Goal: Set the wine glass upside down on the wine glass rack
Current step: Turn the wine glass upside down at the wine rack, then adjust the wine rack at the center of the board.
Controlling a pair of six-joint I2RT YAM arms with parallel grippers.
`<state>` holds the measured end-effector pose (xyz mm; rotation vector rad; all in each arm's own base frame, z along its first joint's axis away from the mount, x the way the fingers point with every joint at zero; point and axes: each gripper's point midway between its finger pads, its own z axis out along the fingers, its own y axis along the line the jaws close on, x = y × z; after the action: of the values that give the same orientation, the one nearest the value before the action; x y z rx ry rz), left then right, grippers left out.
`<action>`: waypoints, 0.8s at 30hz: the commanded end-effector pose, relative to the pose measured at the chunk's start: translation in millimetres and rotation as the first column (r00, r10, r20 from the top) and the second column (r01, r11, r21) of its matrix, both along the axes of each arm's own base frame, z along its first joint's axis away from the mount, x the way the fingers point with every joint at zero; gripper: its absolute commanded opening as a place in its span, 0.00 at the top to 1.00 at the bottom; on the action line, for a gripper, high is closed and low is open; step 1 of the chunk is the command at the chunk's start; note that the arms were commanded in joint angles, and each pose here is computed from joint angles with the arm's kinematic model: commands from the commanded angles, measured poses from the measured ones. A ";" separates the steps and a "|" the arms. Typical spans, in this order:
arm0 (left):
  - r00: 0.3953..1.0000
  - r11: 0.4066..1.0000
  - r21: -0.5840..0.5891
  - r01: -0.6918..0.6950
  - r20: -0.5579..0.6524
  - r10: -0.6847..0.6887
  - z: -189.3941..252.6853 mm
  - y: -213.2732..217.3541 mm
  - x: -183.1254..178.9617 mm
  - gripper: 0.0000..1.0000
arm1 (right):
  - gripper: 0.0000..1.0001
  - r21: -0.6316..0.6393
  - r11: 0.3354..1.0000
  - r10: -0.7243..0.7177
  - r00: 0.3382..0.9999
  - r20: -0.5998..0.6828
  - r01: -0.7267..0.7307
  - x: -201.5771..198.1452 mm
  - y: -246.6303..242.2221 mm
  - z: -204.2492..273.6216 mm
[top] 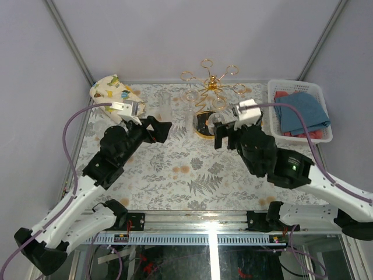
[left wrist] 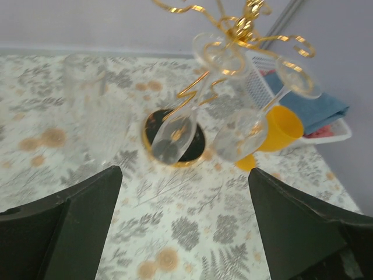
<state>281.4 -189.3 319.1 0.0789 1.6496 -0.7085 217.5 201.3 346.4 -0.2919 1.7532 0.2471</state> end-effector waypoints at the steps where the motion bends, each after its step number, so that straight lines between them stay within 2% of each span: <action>1: 0.992 0.980 0.176 -0.091 -0.075 0.106 -24.7 40.7 -19.9 0.10 | 0.04 0.033 0.990 -0.139 0.990 0.015 0.139 30.9 -4.8 44.0; 4: 0.988 0.973 0.198 -0.118 -0.079 0.135 -26.0 56.5 -33.8 0.09 | 0.04 0.087 0.992 -0.093 0.995 -0.041 0.096 59.7 9.7 54.9; 12: 0.988 0.980 0.183 -0.078 -0.118 0.101 -37.3 65.9 -62.9 0.06 | 0.05 0.173 0.974 -0.138 0.989 -0.060 0.146 141.6 36.7 70.4; 18: 0.982 0.973 0.210 -0.095 -0.139 0.126 -53.5 73.5 -67.1 0.05 | 0.08 0.209 0.946 -0.244 0.969 -0.041 0.247 187.5 46.1 68.0; 24: 0.979 0.969 0.230 -0.089 -0.159 0.128 -67.5 74.0 -67.6 0.05 | 0.09 0.176 0.903 -0.393 0.919 -0.038 0.393 216.5 35.2 47.5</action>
<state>215.2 -120.0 262.0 0.0798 1.8599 -0.4866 416.7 253.4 359.9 0.0261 1.8569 0.1338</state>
